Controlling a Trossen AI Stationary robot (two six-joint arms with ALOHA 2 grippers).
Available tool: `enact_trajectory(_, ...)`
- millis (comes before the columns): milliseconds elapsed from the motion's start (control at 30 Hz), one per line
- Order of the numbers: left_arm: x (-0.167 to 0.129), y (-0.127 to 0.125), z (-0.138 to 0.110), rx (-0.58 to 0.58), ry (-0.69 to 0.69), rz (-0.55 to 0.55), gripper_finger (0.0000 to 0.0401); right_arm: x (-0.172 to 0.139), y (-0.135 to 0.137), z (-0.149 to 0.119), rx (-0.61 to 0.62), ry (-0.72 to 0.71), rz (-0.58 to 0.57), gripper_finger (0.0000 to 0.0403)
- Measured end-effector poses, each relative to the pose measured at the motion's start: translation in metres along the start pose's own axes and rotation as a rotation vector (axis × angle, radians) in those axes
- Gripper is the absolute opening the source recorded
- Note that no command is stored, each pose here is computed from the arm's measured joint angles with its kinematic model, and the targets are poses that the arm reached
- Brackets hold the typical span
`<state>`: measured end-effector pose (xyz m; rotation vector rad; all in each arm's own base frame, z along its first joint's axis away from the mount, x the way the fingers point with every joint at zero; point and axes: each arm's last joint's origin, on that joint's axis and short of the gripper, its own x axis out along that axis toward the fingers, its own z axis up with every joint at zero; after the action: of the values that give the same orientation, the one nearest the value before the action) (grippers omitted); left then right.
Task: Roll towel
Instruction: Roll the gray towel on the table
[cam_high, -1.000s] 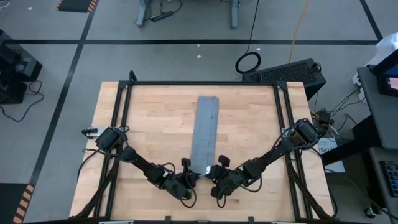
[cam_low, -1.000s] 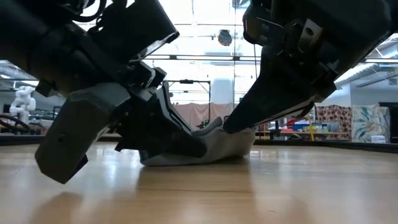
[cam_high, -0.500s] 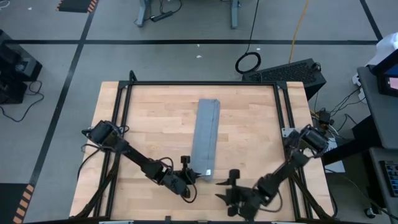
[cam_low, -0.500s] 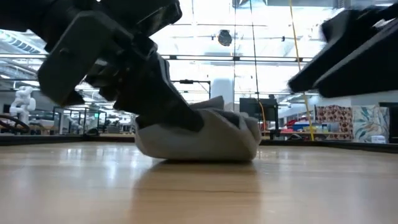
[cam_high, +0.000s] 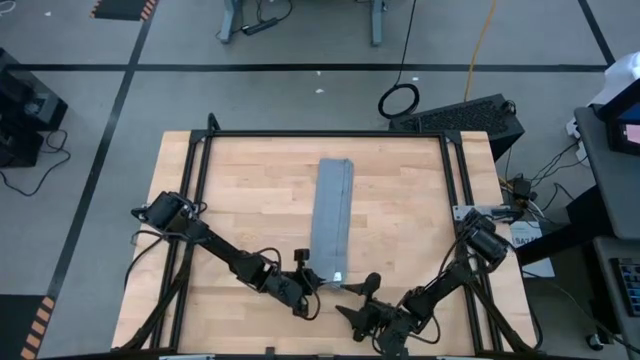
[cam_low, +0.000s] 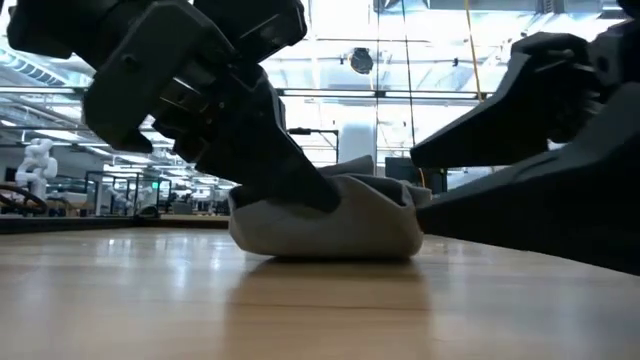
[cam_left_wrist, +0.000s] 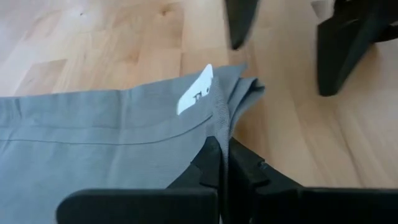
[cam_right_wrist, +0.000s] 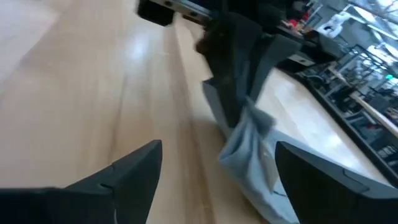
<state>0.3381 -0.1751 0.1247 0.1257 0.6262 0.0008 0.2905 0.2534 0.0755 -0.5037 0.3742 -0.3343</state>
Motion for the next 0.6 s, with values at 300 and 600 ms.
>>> enact_trajectory(300, 0.0, -0.001, 0.0, 0.0, 0.002, -0.023, 0.0009, 0.017, -0.012, -0.009, 0.03, 0.036, -0.042, 0.0301)
enact_trajectory(600, 0.0, -0.001, 0.0, 0.001, 0.009, -0.051, 0.0009, 0.032, -0.018, -0.007, -0.04, 0.047, 0.011, 0.0248)
